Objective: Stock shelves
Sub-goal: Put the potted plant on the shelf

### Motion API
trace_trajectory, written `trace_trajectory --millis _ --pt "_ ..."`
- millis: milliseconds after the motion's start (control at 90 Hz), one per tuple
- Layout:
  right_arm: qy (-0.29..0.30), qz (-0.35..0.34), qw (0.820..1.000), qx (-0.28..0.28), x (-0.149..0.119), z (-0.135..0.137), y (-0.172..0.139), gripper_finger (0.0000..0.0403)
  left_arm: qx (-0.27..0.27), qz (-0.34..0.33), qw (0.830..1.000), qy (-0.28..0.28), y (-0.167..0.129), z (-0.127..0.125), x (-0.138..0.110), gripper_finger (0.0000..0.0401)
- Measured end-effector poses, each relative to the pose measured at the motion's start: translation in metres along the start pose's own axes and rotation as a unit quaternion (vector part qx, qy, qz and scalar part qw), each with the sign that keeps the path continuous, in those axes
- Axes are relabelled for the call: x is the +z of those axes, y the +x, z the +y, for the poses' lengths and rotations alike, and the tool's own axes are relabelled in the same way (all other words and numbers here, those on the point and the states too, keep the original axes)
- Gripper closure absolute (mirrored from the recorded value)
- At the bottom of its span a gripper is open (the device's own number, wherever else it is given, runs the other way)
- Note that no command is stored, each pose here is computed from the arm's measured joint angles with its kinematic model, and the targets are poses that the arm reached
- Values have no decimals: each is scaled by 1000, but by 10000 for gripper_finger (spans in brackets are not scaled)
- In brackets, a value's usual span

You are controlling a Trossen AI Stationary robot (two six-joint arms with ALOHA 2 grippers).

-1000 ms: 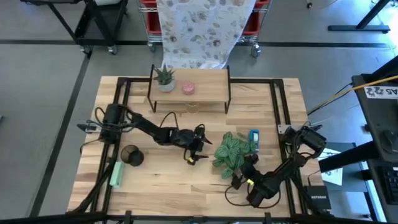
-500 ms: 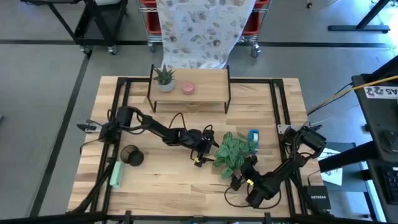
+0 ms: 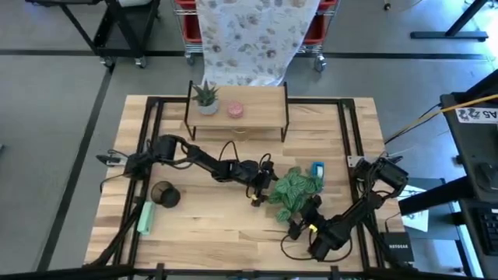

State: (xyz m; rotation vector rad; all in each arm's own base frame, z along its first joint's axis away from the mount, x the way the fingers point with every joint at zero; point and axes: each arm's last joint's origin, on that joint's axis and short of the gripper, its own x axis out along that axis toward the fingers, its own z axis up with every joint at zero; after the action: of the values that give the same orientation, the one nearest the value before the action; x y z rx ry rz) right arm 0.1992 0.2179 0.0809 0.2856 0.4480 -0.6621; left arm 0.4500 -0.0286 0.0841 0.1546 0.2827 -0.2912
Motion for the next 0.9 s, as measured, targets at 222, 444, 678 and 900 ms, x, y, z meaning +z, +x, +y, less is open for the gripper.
trace_trajectory --millis 222,444,678,900 --pt "2 11 1000 0 -1 0 0 52 -19 -22 999 24 3 1 8 93" --pt "-1 26 1000 -2 -2 0 0 52 -38 -18 999 25 4 0 7 93" --pt "-3 108 994 -8 -1 6 -6 52 -85 30 996 4 4 -10 -3 93" --pt "-6 145 987 -69 12 1 -24 52 -60 37 997 9 6 -16 -2 93"
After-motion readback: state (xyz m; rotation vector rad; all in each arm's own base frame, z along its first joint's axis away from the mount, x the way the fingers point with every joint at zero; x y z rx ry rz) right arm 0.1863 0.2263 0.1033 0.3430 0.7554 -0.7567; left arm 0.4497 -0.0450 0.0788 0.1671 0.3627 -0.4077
